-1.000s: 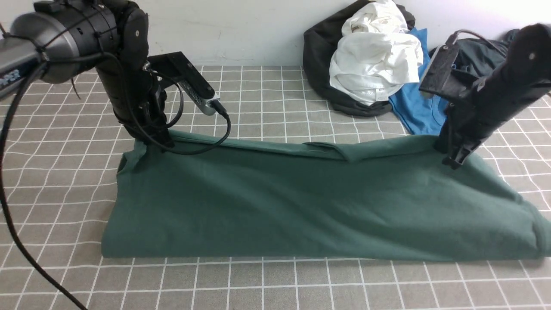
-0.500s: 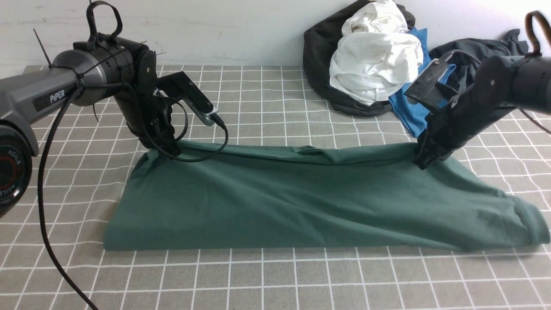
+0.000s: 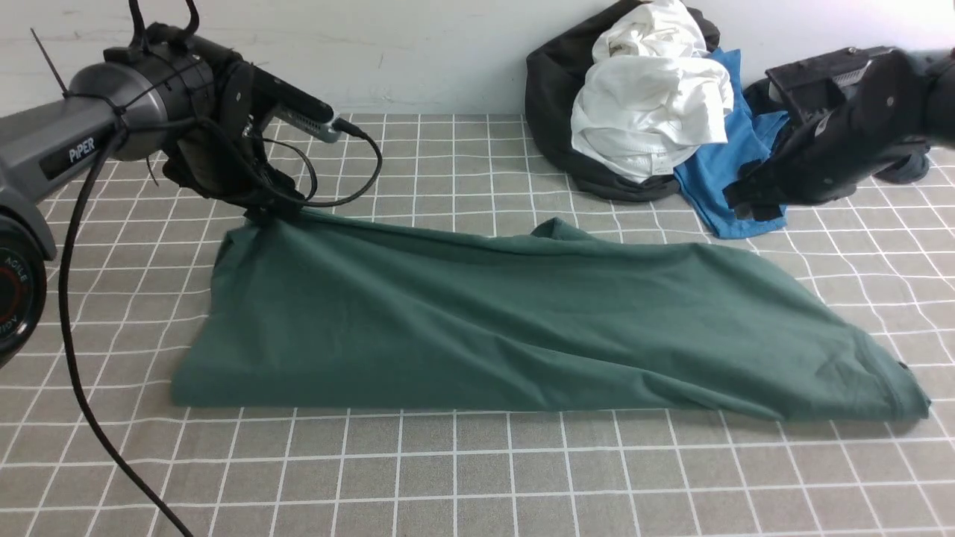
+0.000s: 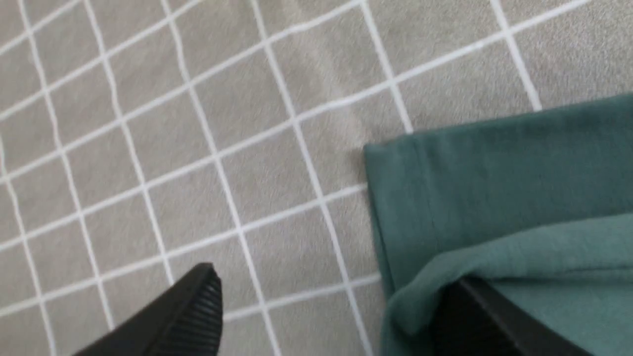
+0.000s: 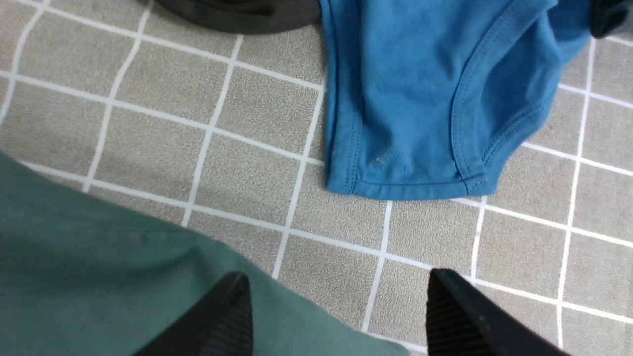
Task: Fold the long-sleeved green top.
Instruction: Use both arms to drag the lower edge of the fabric forward and fold it over the upper edge
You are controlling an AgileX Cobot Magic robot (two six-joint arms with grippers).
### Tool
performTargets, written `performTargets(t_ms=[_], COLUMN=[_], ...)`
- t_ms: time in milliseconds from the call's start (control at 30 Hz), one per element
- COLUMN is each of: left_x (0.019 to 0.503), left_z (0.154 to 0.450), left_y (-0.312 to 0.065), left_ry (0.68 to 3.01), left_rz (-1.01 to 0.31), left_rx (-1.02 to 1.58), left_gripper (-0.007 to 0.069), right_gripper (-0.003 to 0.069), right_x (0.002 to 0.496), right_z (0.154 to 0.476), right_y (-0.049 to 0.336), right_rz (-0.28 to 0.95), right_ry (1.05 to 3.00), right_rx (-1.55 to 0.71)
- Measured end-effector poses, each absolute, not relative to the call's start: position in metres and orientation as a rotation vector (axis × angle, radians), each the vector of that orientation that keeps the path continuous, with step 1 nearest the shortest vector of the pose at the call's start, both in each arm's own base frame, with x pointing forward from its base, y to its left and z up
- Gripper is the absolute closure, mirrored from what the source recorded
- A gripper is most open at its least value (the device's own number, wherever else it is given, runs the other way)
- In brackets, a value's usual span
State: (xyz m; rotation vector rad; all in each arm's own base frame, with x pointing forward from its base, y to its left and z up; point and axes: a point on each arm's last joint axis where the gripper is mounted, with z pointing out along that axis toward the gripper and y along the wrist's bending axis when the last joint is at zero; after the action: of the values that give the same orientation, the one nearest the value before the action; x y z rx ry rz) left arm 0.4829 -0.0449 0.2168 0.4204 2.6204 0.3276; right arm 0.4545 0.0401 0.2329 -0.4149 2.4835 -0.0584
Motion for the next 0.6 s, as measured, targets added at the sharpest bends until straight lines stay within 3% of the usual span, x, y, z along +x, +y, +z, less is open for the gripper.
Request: performTargets(t_ms=[367, 600], left_x=[0.471, 0.456], left_z=[0.236, 0.245], left_y=[-0.041, -0.051], left_ry=[2.69, 2.786], left_rz=[0.355, 0.218], left_rx=[0.387, 0.365], left_gripper=[0.0189, 0.0279], right_gripper=[0.03, 0.0344], right_x=[0.433, 0.42], right_z=[0.24, 0.245], right_y=[0.101, 0.08], right_rz=[0.094, 0.087], right_ry=[2.546, 2.7], right_rx=[-0.664, -0.635])
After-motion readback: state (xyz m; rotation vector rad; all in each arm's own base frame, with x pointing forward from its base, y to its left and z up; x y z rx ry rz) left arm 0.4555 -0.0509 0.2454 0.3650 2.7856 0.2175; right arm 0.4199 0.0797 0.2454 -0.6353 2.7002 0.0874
